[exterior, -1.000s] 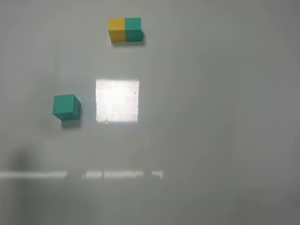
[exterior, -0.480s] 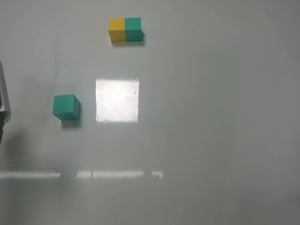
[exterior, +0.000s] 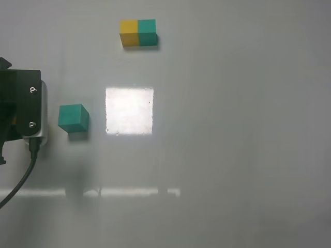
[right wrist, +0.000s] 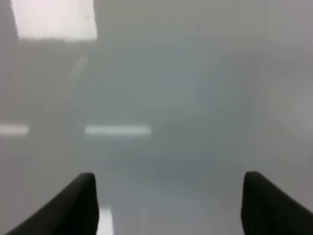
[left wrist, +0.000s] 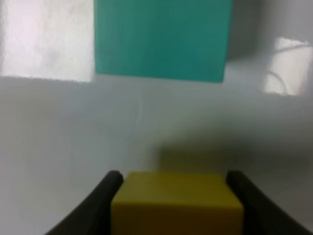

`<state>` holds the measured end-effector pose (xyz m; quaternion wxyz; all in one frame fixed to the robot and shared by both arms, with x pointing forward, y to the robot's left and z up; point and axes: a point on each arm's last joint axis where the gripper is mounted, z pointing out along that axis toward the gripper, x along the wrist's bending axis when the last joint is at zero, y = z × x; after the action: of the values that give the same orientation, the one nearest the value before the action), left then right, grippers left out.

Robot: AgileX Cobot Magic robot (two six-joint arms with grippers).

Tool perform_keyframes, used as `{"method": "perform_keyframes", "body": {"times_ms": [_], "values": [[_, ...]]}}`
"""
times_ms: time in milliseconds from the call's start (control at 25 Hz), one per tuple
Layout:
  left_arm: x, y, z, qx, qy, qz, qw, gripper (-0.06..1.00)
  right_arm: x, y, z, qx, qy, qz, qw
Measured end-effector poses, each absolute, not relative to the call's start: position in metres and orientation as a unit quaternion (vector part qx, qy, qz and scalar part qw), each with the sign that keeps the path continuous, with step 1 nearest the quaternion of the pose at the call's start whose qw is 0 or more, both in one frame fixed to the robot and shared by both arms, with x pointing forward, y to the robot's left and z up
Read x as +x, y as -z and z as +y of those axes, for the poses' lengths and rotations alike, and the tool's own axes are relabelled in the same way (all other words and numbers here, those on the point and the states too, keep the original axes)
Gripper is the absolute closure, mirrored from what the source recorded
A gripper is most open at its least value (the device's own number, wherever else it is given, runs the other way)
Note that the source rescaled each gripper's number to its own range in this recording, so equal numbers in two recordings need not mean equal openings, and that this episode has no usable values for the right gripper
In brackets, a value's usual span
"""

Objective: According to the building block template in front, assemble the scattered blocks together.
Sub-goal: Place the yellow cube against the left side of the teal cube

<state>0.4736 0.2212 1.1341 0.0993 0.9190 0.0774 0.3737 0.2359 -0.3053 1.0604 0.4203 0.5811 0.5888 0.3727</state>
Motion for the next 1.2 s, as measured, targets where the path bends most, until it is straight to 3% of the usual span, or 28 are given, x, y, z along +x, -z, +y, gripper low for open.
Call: {"method": "perform_keyframes", "body": {"times_ms": [1200], "values": [[0.493,-1.125,0.206,0.910,-0.383,0.060,0.146,0.94,0.236,-1.060,-0.305,0.581,-0.373,0.589,0.420]]}}
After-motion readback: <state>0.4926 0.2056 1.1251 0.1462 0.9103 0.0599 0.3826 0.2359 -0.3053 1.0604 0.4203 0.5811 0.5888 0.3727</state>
